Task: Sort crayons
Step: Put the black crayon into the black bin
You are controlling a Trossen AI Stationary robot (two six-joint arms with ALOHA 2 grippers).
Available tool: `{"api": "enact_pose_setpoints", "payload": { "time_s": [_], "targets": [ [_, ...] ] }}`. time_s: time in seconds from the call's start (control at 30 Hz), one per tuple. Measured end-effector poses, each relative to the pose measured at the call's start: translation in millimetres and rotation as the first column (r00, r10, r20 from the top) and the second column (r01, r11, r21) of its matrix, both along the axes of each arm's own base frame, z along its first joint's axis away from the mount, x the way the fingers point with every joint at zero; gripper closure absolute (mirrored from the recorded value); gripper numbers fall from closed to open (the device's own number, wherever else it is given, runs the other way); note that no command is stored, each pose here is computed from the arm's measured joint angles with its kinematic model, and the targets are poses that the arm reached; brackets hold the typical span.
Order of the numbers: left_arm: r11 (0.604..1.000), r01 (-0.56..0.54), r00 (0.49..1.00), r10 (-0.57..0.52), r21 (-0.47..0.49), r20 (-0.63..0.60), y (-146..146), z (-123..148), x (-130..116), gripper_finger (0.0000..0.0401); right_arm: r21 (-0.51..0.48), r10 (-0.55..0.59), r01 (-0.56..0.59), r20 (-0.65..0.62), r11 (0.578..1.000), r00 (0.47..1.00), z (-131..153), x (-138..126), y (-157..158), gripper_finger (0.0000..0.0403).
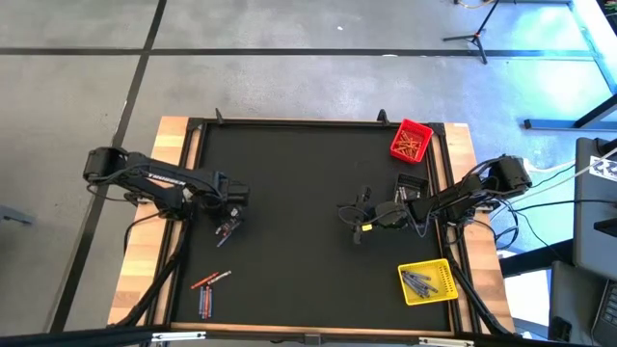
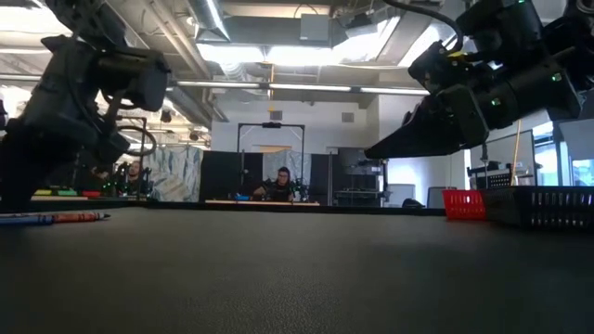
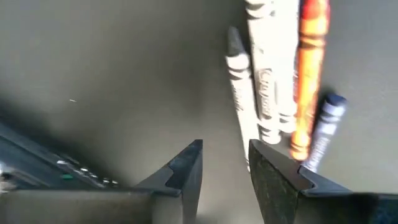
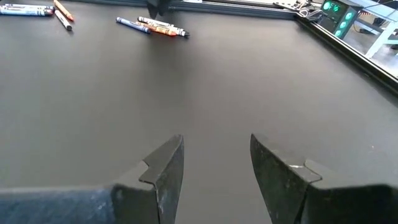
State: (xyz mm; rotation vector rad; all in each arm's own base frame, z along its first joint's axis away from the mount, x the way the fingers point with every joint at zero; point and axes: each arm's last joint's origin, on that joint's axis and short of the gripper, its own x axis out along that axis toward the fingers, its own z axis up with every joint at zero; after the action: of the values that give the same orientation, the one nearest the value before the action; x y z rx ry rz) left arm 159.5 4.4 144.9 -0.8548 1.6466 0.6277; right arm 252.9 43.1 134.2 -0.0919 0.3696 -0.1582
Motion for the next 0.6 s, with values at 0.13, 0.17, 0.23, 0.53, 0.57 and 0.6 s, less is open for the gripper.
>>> {"api": "enact_pose_setpoints", "payload": {
  "time_s": [0.13, 0.17, 0.23, 0.53, 0.57, 0.6],
  "targets": [
    [1.000, 0.009, 1.000, -0.009, -0.007, 0.029, -5.9, -0.2, 3.3, 0.0280, 0.000, 0.000, 0.000, 0.000, 1.000, 1.000, 0.0, 0.0, 0.0, 0.0219],
    [1.000, 0.009, 1.000, -0.008, -0.006, 0.030, -7.0, -0.2, 3.6, 0.0280, 0.000, 0.000, 0.000, 0.000, 1.000, 1.000, 0.0, 0.0, 0.0, 0.0219],
    [1.000, 0.012, 1.000, -0.012, 0.002, 0.021, -8.3, -0.6, 2.9, 0.0280, 0.000, 0.000, 0.000, -0.001, 1.000, 1.000, -0.1, 0.0, 0.0, 0.0219],
    [0.998, -0.025, 1.000, 0.024, 0.049, 0.002, -7.6, -13.5, -5.1, 0.0281, -0.001, 0.000, 0.000, -0.008, 1.000, 1.000, -0.8, -0.3, -0.1, 0.0219],
    [0.998, -0.024, 1.000, 0.024, 0.051, 0.001, -7.6, -14.0, -5.4, 0.0282, -0.001, 0.000, 0.000, -0.009, 1.000, 1.000, -0.9, -0.3, -0.1, 0.0219],
    [0.998, -0.024, 1.000, 0.024, 0.053, 0.002, -7.5, -14.1, -5.5, 0.0286, -0.001, 0.000, 0.000, -0.009, 1.000, 1.000, -0.8, -0.3, -0.1, 0.0219]
  ]
}}
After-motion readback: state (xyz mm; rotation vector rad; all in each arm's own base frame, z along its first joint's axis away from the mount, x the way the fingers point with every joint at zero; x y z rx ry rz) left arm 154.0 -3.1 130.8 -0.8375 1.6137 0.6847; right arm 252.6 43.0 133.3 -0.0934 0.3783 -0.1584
